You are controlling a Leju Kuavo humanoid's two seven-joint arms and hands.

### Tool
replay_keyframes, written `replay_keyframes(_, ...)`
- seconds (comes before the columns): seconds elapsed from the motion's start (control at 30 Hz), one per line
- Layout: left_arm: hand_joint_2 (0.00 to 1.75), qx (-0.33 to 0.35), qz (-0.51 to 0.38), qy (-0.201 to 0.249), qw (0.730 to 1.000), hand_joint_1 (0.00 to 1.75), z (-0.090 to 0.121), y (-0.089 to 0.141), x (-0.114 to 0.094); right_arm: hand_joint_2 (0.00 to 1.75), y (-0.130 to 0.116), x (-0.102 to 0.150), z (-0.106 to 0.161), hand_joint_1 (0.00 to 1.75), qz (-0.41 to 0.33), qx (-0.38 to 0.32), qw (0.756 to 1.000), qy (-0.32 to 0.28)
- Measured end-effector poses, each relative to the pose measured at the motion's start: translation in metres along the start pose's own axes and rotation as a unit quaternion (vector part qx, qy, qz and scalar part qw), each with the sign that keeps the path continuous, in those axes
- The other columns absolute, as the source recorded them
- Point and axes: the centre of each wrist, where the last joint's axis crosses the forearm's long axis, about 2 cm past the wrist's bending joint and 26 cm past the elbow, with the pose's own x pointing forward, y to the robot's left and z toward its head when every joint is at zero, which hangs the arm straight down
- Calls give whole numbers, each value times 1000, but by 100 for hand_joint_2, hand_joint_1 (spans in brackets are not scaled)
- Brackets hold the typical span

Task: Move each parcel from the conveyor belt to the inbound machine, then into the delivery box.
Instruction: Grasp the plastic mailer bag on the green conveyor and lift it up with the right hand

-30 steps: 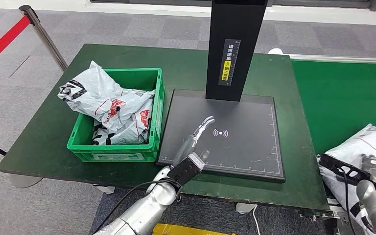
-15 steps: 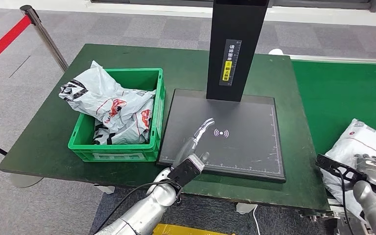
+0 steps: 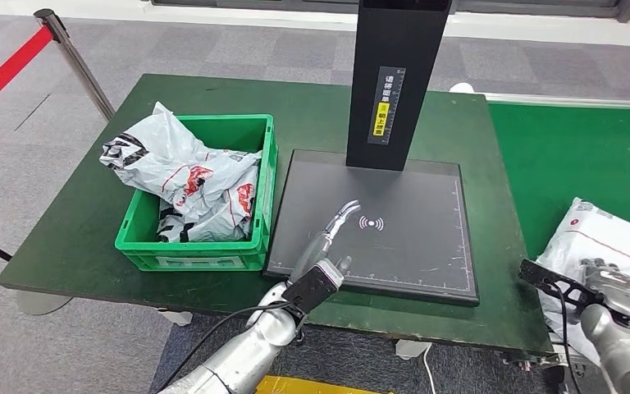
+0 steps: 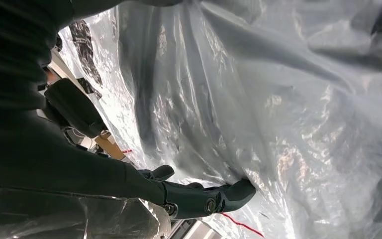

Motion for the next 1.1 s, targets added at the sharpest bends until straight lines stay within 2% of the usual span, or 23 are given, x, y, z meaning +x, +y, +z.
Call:
replay_keyframes(0.07, 0, 0, 0, 0, 1000, 0, 0, 0, 0, 175, 1, 2, 0, 21, 2, 2, 1000, -2)
replay_keyframes(0.1, 0, 0, 0, 1, 1000, 0, 0, 0, 0, 175, 2, 3, 0, 52, 3, 3, 1000, -2)
replay_keyframes(0.2, 0, 0, 0, 1, 1000, 0, 0, 0, 0, 175, 2, 4, -1, 168, 4, 3, 1000, -3)
replay_keyframes(0.23, 0, 0, 0, 1, 1000, 0, 0, 0, 0, 175, 2, 4, -1, 175, 4, 3, 1000, -4)
replay_keyframes(1.1, 0, 0, 2, 6, 1000, 0, 3, -1, -3, 175, 5, 13, -1, 175, -9, -1, 1000, -25)
